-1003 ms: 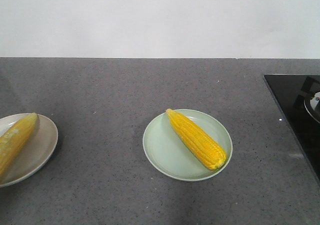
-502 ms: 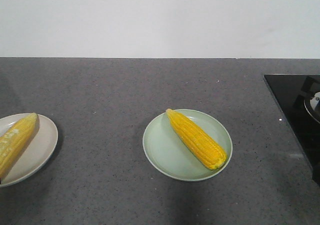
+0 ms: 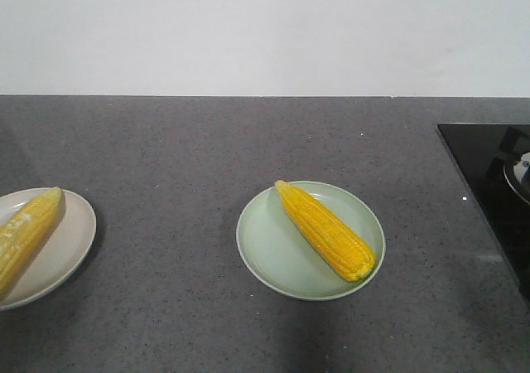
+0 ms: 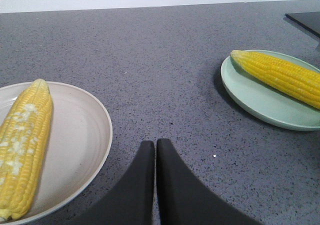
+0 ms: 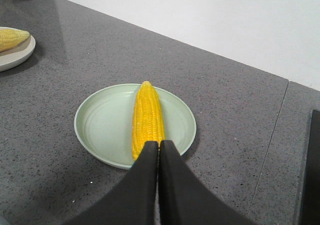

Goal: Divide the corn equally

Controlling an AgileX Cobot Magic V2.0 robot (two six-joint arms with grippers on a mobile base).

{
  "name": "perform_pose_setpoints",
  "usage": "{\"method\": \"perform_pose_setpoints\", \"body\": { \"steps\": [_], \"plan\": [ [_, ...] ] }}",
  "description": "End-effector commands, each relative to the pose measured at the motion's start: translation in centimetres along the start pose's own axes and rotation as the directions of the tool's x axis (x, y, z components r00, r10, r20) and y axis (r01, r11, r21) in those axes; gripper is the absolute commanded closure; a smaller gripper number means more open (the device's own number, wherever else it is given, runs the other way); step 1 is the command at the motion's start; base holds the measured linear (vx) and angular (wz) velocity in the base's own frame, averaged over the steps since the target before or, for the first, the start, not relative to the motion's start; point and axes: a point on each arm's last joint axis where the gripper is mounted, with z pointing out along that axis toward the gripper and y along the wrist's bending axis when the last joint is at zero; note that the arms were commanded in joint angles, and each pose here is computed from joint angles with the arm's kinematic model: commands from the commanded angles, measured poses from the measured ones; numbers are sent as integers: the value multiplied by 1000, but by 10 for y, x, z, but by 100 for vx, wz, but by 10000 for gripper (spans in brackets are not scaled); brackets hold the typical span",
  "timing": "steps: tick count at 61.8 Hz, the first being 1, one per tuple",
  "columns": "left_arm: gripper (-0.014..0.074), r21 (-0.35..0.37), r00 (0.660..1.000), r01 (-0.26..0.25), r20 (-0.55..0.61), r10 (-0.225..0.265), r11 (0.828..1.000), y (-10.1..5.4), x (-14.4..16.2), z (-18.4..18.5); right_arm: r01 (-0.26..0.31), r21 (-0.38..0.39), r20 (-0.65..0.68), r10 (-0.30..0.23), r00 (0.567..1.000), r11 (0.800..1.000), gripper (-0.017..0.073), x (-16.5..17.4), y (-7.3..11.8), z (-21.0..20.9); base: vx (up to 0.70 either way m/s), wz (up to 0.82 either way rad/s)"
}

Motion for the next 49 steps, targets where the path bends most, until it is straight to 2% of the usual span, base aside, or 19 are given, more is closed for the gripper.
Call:
{"method": "perform_pose_setpoints", "body": {
  "steps": [1,38,40,45,49],
  "plan": [
    [601,-4,997,19,71,-19,1000,0,-11,-2,-5,21,84,3,996,1000,564,-13,-2,-2,0,0],
    [601,-6,997,17,70,-16,1000,0,-11,-2,-5,21,84,3,996,1000,564,-13,-2,-2,0,0],
    [601,-12,998,8,69,-7,1000,0,-11,-2,-5,21,84,3,996,1000,564,-13,-2,-2,0,0],
    [601,-57,996,-51,66,54,997,4,-10,-2,-5,21,84,3,996,1000,564,-13,-2,-2,0,0],
    [601,-109,991,-112,63,119,988,9,-6,0,-5,21,84,3,996,1000,564,-13,-2,-2,0,0]
  ]
}}
